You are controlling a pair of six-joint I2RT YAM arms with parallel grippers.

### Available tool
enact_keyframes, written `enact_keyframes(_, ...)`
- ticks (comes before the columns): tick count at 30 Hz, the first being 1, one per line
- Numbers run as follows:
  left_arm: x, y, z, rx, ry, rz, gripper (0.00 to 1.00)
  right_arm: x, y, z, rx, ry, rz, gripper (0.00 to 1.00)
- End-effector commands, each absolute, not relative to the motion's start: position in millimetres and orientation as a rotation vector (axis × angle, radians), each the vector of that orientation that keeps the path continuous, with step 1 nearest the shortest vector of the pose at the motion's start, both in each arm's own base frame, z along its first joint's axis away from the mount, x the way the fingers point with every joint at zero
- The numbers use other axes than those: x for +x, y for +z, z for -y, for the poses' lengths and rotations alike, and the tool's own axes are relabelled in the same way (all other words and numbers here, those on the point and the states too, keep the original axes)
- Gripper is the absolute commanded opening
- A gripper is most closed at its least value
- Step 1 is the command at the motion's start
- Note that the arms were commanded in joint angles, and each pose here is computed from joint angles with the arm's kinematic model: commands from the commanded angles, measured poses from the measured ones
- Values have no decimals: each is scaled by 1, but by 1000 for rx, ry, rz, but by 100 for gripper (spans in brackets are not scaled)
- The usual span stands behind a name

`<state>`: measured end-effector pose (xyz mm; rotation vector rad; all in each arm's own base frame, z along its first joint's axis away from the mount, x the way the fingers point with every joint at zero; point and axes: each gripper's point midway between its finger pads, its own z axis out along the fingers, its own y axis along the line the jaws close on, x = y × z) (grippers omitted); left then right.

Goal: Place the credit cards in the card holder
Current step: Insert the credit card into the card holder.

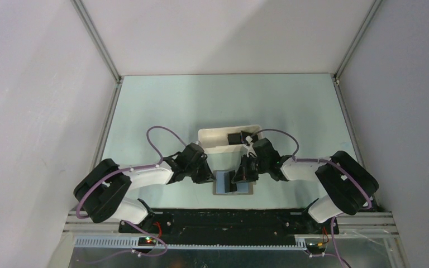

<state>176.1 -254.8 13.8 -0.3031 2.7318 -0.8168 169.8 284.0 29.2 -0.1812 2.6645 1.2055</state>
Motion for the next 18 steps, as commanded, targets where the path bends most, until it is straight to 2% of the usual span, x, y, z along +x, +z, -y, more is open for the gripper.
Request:
enact_keyframes(1, 164, -1, 243, -268, -720, -2789, 21, 179, 24, -290, -129, 1168, -2622, 0)
enact_keyframes(2, 164, -1, 243, -267, -721, -2789, 20, 178, 23, -290, -129, 1170, -2628, 0)
enact_keyframes(4, 165, 0, 243, -270, -721, -2785, 19, 174, 25, -289, -129, 1179, -2642, 10)
enact_keyframes(5, 165, 0, 243, -271, -720, -2784, 18, 173, 25, -288, -120, 1175, -2652, 22)
enact_keyframes(6, 164, -1, 242, -273, -719, -2785, 18, 173, 29, -288, -118, 1175, -2641, 29)
enact_keyframes(7, 164, 0, 242, -274, -720, -2783, 18, 172, 29, -286, -109, 1162, -2655, 39)
enact_keyframes(9, 164, 0, 242, -277, -721, -2781, 17, 172, 35, -283, -103, 1136, -2655, 52)
enact_keyframes(11, 163, 0, 241, -279, -719, -2782, 16, 173, 41, -280, -105, 1115, -2652, 62)
enact_keyframes(15, 163, 0, 241, -280, -719, -2781, 16, 174, 46, -282, -121, 1123, -2640, 73)
enact_keyframes(18, 164, 1, 242, -279, -723, -2780, 16, 170, 45, -291, -158, 1185, -2644, 77)
